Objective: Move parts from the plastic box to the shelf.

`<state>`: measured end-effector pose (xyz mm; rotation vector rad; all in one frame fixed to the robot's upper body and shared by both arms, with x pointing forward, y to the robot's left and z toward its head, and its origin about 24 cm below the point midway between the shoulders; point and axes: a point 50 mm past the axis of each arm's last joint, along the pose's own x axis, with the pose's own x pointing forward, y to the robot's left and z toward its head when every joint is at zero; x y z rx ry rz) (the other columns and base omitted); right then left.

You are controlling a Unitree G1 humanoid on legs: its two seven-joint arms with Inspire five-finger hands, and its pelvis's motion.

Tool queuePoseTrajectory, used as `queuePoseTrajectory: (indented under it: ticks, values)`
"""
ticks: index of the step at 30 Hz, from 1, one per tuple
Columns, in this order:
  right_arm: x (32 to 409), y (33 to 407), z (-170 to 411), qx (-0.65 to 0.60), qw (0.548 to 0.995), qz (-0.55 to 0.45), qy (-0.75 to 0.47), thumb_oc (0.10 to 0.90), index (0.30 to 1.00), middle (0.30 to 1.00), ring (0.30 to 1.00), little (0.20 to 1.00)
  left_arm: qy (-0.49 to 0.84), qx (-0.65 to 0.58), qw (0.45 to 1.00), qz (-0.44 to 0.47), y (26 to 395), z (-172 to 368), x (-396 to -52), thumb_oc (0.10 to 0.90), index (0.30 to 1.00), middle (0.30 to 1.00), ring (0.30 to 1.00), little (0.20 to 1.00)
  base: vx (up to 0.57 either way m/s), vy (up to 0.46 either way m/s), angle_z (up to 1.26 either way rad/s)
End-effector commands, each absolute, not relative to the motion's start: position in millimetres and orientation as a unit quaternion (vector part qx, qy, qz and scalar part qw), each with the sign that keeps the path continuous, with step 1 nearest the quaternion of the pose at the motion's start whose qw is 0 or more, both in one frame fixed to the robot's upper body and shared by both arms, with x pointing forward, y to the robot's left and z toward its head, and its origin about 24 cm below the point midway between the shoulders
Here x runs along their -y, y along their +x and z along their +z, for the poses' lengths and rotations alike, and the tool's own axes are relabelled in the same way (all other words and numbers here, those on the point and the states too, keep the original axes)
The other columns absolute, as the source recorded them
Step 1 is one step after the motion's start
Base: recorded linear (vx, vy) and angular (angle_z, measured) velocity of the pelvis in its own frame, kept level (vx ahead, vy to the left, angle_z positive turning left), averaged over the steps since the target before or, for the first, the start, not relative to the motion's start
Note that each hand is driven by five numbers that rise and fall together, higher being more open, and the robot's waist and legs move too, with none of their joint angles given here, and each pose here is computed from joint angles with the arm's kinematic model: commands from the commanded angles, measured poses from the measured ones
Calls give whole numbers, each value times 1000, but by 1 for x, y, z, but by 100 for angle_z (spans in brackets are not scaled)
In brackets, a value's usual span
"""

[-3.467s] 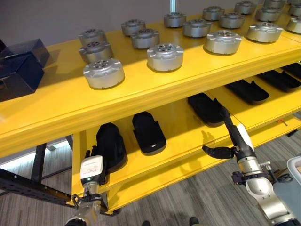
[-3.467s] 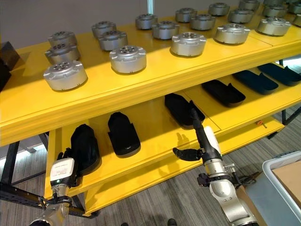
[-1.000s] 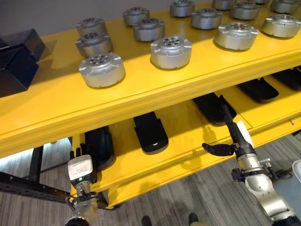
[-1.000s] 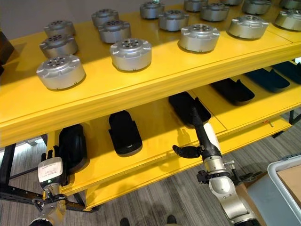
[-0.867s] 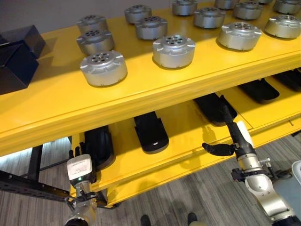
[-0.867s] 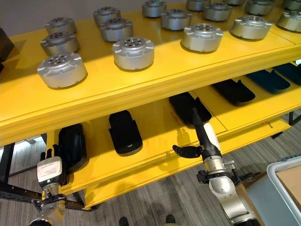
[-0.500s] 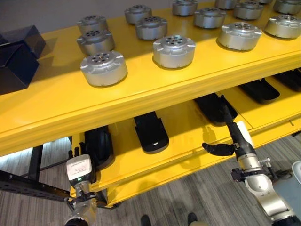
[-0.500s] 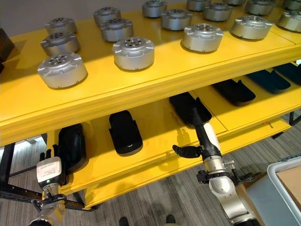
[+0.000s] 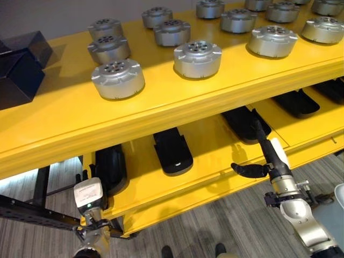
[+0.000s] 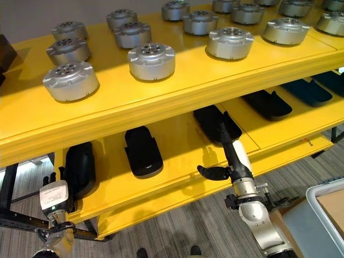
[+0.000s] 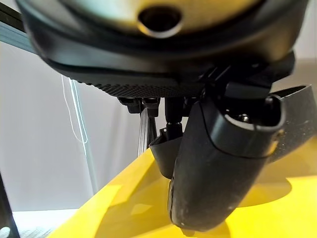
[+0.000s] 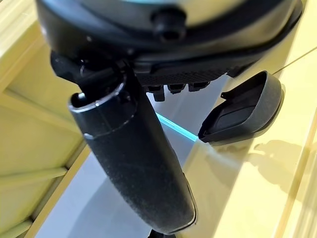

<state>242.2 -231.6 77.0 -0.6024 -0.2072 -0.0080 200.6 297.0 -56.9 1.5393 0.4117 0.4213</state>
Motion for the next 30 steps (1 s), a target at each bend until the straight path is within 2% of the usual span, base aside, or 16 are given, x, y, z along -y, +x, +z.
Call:
queuePoseTrajectory:
  ticks: [1, 14, 23, 25, 30]
  values:
    - [216, 259, 144, 265, 929, -22, -256, 900, 1000, 1000, 1000, 1000, 726, -383, 516, 245, 121, -45, -396, 900, 1000, 1000, 1000, 1000, 0, 0, 0]
    - [216, 259, 144, 264, 930, -25, -256, 900, 1000, 1000, 1000, 1000, 726, -378, 521, 243, 122, -47, -394, 900, 1000, 1000, 1000, 1000, 0, 0, 0]
    - [217, 257, 139, 261, 930, -32, -256, 900, 1000, 1000, 1000, 1000, 749, -279, 549, 246, 150, -32, -384, 900, 1000, 1000, 1000, 1000, 0, 0, 0]
    - [217, 256, 139, 260, 930, -34, -256, 900, 1000, 1000, 1000, 1000, 751, -259, 557, 244, 155, -29, -381, 900, 1000, 1000, 1000, 1000, 0, 0, 0]
    - [220, 254, 138, 258, 930, -39, -259, 900, 1000, 1000, 1000, 1000, 741, -130, 627, 202, 189, -8, -361, 900, 1000, 1000, 1000, 1000, 1, -3, 4]
